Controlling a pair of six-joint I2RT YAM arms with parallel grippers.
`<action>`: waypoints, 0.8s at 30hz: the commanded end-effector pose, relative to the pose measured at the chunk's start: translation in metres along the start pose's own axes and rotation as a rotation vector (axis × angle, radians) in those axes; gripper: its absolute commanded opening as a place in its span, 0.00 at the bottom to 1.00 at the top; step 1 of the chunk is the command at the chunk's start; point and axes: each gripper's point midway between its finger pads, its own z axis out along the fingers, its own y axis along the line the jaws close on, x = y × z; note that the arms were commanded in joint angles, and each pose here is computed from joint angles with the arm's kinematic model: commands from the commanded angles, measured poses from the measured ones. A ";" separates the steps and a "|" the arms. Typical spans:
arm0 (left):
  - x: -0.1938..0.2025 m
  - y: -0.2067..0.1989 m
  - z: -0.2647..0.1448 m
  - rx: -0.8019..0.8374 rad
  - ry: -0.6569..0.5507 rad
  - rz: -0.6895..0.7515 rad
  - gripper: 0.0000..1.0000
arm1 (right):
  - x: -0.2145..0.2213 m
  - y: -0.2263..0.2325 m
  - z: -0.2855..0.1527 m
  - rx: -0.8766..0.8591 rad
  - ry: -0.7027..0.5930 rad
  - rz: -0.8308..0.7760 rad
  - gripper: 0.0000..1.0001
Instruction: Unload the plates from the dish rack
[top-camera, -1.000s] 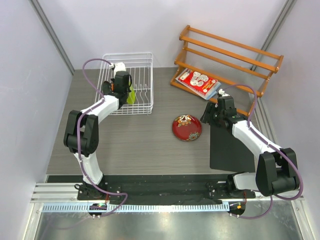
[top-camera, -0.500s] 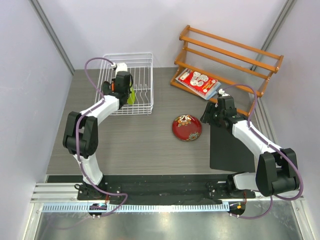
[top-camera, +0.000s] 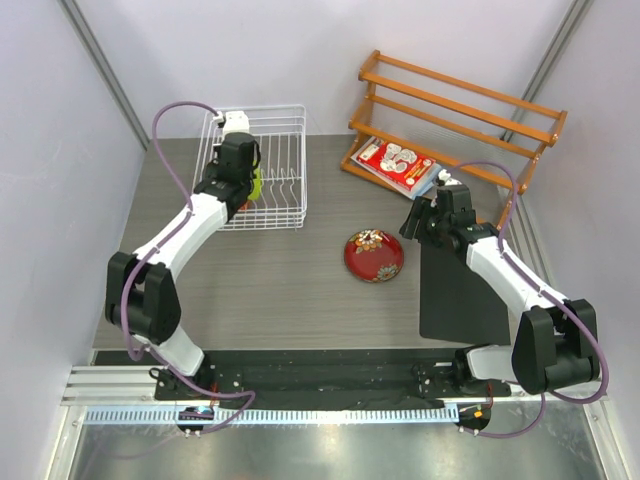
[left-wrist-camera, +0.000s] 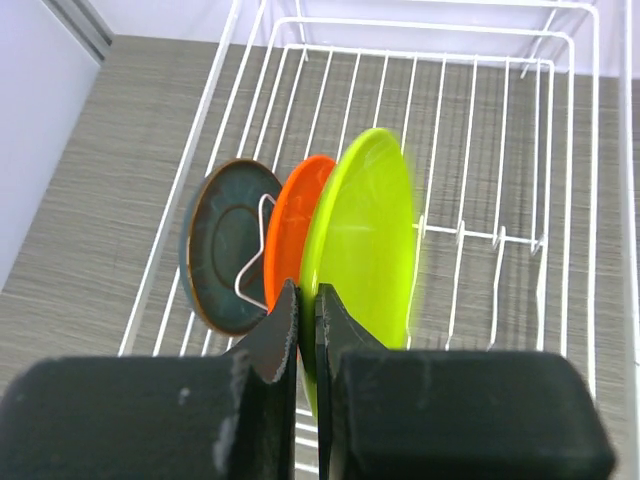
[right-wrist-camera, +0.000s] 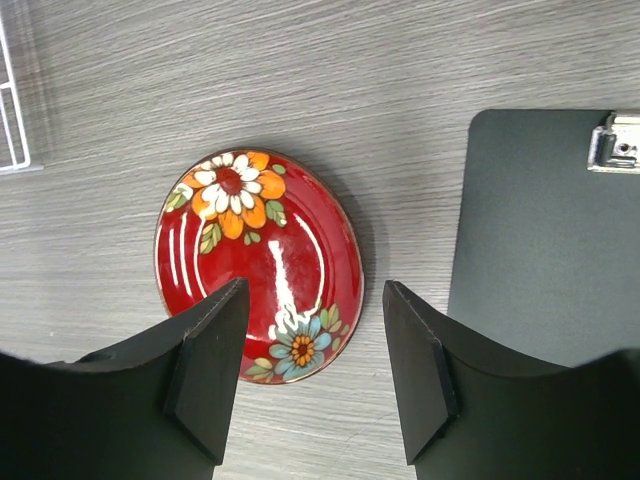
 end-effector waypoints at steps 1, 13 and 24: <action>-0.052 -0.012 -0.037 0.121 -0.101 -0.112 0.00 | -0.028 0.025 -0.011 -0.090 -0.062 -0.032 0.62; -0.023 -0.107 -0.097 0.720 0.047 -0.374 0.00 | -0.053 0.098 -0.019 -0.465 -0.112 0.000 0.63; 0.009 -0.166 -0.126 0.945 0.106 -0.477 0.00 | -0.045 0.134 -0.017 -0.719 -0.075 0.078 0.64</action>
